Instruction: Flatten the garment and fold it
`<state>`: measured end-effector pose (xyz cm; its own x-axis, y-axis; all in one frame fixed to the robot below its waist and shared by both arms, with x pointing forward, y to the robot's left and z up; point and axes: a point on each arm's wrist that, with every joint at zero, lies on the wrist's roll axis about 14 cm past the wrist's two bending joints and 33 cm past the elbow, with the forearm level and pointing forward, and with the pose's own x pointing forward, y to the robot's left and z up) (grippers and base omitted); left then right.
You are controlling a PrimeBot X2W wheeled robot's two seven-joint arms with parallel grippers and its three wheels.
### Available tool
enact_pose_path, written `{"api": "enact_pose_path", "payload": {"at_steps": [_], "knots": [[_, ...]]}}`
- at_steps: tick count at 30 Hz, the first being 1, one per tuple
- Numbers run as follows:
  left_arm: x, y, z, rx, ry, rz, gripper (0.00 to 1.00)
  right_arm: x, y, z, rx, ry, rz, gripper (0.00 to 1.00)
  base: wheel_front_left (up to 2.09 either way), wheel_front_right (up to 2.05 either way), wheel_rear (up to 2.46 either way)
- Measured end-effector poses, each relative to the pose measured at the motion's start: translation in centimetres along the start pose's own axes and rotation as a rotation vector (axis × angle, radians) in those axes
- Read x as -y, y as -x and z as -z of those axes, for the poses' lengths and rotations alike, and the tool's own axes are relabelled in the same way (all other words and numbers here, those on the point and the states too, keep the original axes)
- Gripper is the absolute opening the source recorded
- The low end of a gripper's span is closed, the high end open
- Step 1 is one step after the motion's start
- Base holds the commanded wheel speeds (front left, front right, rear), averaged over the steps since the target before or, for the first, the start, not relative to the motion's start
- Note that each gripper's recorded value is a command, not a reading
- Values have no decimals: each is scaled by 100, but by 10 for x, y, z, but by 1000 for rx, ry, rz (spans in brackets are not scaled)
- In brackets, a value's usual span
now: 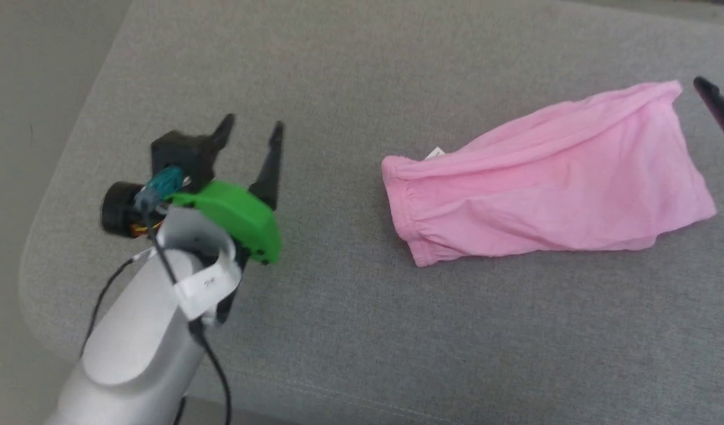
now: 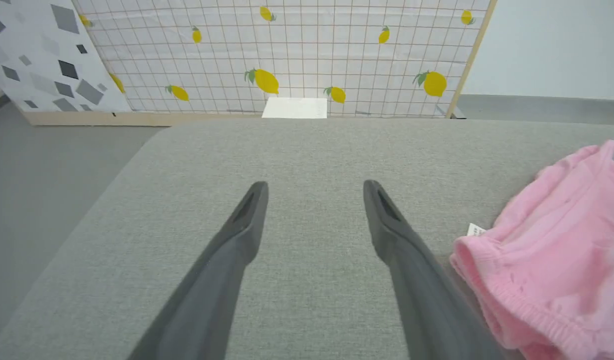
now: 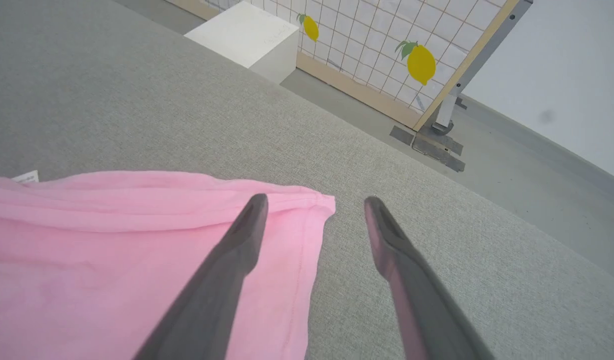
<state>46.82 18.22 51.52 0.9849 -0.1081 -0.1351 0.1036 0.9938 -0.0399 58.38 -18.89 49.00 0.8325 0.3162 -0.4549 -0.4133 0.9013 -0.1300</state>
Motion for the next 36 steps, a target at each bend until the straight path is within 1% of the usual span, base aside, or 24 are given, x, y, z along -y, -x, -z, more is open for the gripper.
{"api": "enact_pose_path", "payload": {"at_steps": [2, 4, 8, 11, 14, 16, 22, 26, 31, 36], "knots": [[-12, 12, -6, 42, -39, -35, 100, 1, 12, 1, 24, -27, 10, 100, 0, 0, 0], [-20, 24, -8, 70, -47, -68, 100, 4, 21, 5, 32, -50, 24, 100, 0, 0, 0], [-28, 49, -5, 113, -134, -93, 100, 5, 34, 19, 16, -117, 44, 100, 0, 0, 0], [-30, 65, 2, 126, -214, -91, 100, 1, 33, 27, -4, -182, 42, 100, 0, 0, 0], [-27, 79, 15, 118, -293, -78, 100, -6, 27, 39, -60, -244, 32, 100, 0, 0, 0], [-23, 85, 23, 111, -323, -71, 100, -7, 24, 48, -103, -283, 33, 100, 0, 0, 0], [-10, 98, 46, 74, -330, -46, 100, -1, 14, 84, -263, -363, 71, 100, 0, 0, 0], [-7, 100, 52, 63, -324, -49, 100, -9, 0, 98, -345, -402, 60, 100, 0, 0, 0], [-8, 100, 60, 38, -309, -65, 100, -12, -19, 103, -389, -416, 61, 100, 0, 0, 0], [-14, 102, 68, 9, -305, -89, 100, -21, -34, 117, -460, -402, 44, 100, 0, 0, 0]]}}
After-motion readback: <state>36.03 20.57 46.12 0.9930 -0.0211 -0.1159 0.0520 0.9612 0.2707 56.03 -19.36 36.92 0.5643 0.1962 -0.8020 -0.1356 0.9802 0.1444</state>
